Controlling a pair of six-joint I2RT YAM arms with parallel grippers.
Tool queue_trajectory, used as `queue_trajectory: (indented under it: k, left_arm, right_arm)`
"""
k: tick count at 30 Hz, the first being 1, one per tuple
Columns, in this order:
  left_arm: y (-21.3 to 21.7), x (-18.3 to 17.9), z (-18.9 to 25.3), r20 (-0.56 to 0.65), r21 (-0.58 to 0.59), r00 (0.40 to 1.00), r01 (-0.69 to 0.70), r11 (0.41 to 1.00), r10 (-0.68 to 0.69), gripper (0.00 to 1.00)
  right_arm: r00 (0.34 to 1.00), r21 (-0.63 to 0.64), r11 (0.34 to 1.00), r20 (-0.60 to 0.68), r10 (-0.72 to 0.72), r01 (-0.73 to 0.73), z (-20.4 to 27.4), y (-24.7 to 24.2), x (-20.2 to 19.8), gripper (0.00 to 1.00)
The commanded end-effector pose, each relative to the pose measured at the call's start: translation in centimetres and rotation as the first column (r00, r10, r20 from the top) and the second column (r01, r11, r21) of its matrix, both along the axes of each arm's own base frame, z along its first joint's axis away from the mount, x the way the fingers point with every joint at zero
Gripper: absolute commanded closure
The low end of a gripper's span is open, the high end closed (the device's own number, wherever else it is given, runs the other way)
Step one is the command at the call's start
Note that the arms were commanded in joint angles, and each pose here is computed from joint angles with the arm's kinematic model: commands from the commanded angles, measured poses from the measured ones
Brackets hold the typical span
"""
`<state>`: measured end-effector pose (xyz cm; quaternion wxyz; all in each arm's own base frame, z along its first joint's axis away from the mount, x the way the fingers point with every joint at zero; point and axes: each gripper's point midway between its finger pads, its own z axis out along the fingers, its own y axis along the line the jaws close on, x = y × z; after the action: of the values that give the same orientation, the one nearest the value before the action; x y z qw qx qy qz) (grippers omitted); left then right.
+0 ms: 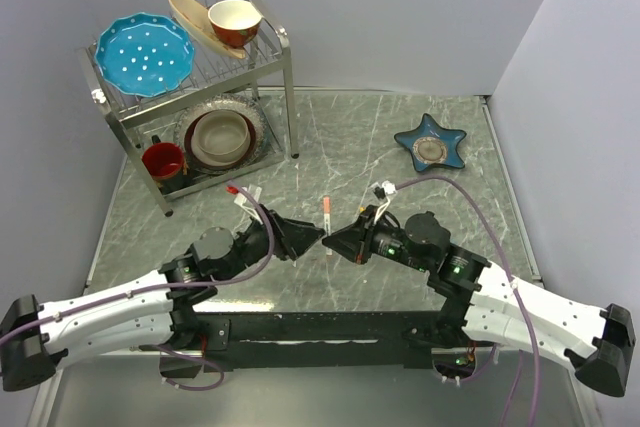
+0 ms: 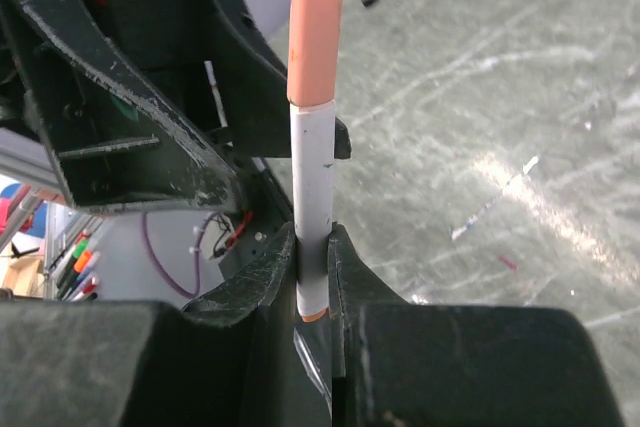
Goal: Insert the pens into the pen caps
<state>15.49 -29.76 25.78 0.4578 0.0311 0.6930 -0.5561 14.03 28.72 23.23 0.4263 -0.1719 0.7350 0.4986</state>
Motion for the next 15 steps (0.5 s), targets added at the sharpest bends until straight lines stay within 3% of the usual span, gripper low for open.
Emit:
queue_trajectory:
  k: [1, 6, 15]
  left_arm:
    - [0.3, -1.3, 4.2, 0.104, -0.027, 0.993, 0.062, 0.998, -0.059, 0.37]
    - [0.4, -1.8, 7.9, 0.203, -0.013, 0.975, 0.089, 0.996, -0.085, 0.25]
    - [-0.6, -1.6, 11.3, 0.288, 0.030, 0.951, 0.107, 0.994, -0.111, 0.31]
  right_arm:
    - [0.992, 0.083, 0.995, 0.122, 0.042, -0.052, 4.3, -0.3, -0.8, 1.00]
    - [0.984, 0.114, 0.985, 0.136, 0.113, -0.129, 5.0, -0.6, -2.6, 1.00]
    - [0.967, 0.129, 0.964, 0.136, 0.215, -0.233, 5.2, -0.2, -4.6, 1.00]
